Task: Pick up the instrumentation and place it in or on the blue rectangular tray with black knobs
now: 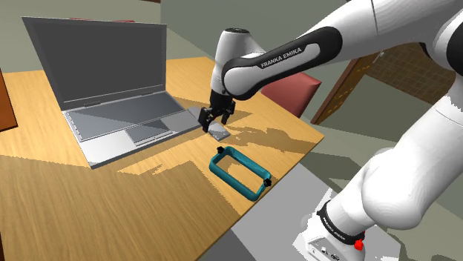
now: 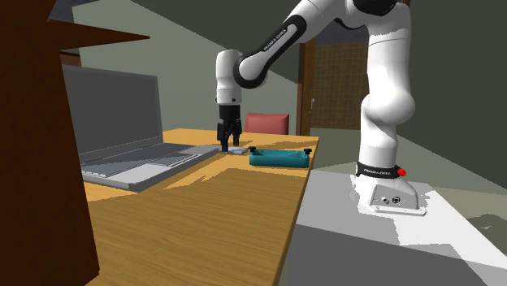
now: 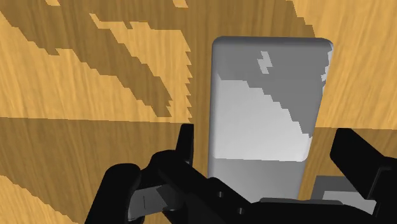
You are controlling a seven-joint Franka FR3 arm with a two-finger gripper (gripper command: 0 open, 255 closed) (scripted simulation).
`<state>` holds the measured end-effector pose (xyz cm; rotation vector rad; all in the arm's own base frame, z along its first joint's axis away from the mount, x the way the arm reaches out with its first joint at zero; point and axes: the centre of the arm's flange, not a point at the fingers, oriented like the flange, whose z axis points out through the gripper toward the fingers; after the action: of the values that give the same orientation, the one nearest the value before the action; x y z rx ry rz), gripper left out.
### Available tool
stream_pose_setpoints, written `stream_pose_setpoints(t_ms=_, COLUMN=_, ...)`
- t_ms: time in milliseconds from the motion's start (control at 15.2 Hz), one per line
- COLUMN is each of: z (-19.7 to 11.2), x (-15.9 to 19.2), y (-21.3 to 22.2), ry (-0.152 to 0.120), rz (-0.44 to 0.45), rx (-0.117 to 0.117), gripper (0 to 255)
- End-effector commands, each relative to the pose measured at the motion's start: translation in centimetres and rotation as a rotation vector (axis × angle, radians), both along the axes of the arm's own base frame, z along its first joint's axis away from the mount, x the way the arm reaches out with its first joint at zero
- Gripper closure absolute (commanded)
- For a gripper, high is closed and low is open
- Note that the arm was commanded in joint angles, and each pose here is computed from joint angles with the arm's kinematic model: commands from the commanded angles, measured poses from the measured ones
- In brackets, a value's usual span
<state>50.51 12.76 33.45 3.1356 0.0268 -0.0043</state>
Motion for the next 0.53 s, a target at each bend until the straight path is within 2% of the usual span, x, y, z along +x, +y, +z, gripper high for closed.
stream_pose_setpoints(t_ms=0, z=-0.44, x=0.02, y=-0.07, ry=0.0, rz=0.0, rx=0.0, gripper=0)
stream_pose_setpoints(t_ms=396, z=-0.44, x=0.02, y=-0.07, ry=0.0, rz=0.0, rx=0.0, gripper=0)
stream_pose_setpoints(t_ms=462, z=-0.44, x=0.02, y=-0.07, ry=0.0, rz=0.0, rx=0.0, gripper=255)
